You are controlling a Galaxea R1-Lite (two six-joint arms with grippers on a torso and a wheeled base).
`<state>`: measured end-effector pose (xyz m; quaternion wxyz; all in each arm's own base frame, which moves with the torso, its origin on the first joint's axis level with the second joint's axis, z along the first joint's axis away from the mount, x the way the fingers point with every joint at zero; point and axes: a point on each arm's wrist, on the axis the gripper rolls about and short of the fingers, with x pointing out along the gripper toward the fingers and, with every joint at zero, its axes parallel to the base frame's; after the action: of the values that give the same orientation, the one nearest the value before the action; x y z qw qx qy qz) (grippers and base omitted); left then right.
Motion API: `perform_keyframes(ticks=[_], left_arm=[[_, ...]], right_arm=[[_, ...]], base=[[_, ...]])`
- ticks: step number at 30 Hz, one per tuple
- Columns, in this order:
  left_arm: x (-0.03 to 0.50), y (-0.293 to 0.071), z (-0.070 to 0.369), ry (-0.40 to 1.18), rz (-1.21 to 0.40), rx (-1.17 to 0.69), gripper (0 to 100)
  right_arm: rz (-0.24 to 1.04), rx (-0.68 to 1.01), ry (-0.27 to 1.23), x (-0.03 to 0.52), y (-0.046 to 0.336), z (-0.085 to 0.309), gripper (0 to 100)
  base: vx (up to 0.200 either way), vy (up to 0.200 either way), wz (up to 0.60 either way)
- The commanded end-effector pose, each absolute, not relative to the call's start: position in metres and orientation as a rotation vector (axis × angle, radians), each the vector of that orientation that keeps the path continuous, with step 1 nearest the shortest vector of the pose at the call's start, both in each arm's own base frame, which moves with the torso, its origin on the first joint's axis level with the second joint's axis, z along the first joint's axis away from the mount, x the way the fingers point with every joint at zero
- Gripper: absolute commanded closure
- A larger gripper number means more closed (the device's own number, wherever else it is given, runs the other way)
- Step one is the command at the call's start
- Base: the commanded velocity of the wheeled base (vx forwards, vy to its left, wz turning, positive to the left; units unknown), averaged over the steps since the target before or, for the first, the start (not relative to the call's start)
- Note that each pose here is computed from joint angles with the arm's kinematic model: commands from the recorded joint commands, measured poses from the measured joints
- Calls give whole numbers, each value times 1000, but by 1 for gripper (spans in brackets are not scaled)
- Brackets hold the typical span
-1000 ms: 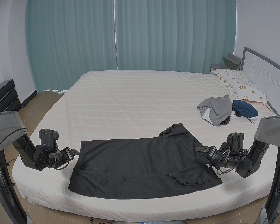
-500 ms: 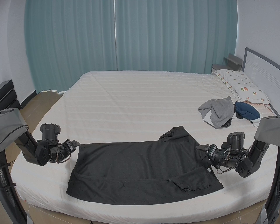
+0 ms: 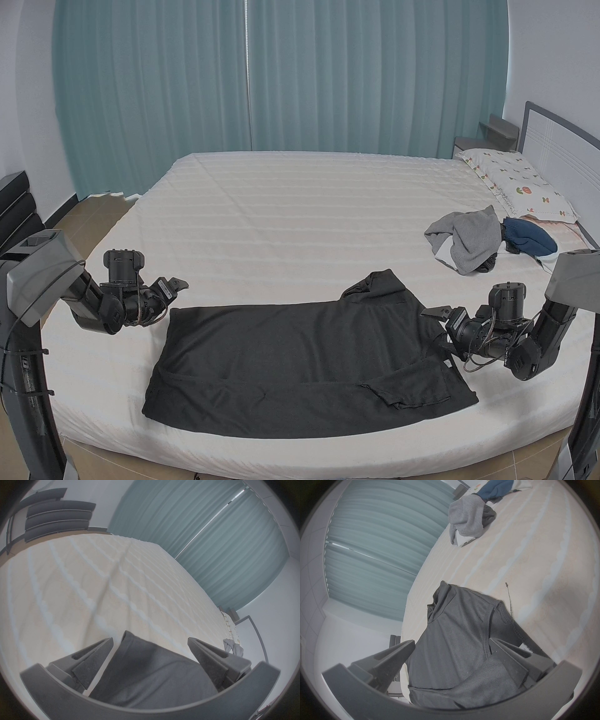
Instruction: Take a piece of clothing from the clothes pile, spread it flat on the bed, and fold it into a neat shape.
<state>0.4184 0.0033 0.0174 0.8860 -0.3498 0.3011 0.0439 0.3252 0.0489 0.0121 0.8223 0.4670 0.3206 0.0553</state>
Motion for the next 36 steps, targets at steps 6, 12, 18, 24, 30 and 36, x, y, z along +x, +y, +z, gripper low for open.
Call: perform_keyframes(ticks=[6,12,18,24,30,36], left_arm=[[431,5,-12,657,102,-724,0],[429,5,-17,675,100,-728,0],[431,5,-15,660,107,-720,100],[434,12,-11,602,145,-717,100],[438,25,-4,509,184,-715,100],[435,27,-4,493,182,-717,100]], right_arm=[[120,1006,709,326,51,6,0],[119,1006,708,325,51,6,0],[116,1004,714,326,52,3,0],[119,1001,713,327,52,3,0],[119,1001,713,327,52,3,0],[116,1001,711,327,52,3,0]], base=[[0,0,0],[0,0,0],[0,0,0],[0,0,0],[0,0,0],[0,0,0]])
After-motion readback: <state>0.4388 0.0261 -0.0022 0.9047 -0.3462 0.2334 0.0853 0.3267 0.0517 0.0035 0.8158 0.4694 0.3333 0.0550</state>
